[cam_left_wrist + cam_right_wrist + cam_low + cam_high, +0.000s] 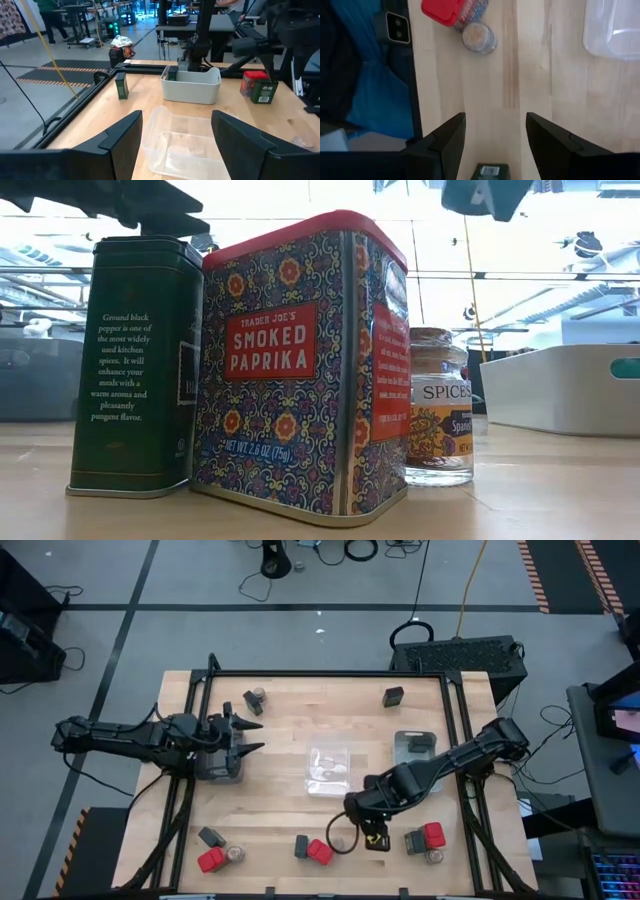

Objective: Sort spices by type
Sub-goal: Put the black seasoning can into the gray bin

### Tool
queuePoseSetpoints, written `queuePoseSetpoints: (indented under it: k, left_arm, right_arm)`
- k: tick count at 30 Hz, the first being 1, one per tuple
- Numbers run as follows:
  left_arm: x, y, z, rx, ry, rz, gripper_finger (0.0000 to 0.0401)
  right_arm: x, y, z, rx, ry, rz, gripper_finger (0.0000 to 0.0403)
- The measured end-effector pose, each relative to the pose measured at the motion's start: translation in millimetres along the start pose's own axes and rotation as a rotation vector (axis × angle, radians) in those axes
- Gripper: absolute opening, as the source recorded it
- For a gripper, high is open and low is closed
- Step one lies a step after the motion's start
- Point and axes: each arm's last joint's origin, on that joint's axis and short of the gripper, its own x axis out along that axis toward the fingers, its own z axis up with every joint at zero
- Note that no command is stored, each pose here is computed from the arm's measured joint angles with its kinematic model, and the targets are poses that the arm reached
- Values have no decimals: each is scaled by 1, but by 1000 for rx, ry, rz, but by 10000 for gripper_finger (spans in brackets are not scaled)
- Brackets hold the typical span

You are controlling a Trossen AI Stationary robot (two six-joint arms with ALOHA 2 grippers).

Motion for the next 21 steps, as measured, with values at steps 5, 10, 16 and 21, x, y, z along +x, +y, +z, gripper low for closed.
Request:
queuePoseSetpoints:
  k: [5, 10, 16, 21]
  left_arm:
    - [3, -1, -2, -47, 18, -11, 242]
    - [9, -4, -6, -57, 53, -39, 241]
    - [14, -10, -10, -74, 88, -62, 241]
    - [17, -14, -12, -77, 111, -81, 241]
  right_arm:
    - [1, 3, -4, 70, 12, -9, 190]
    - [1, 5, -16, 348, 98, -70, 190]
    - [2, 14, -36, 530, 174, -156, 190]
    - [0, 27, -60, 581, 237, -256, 190]
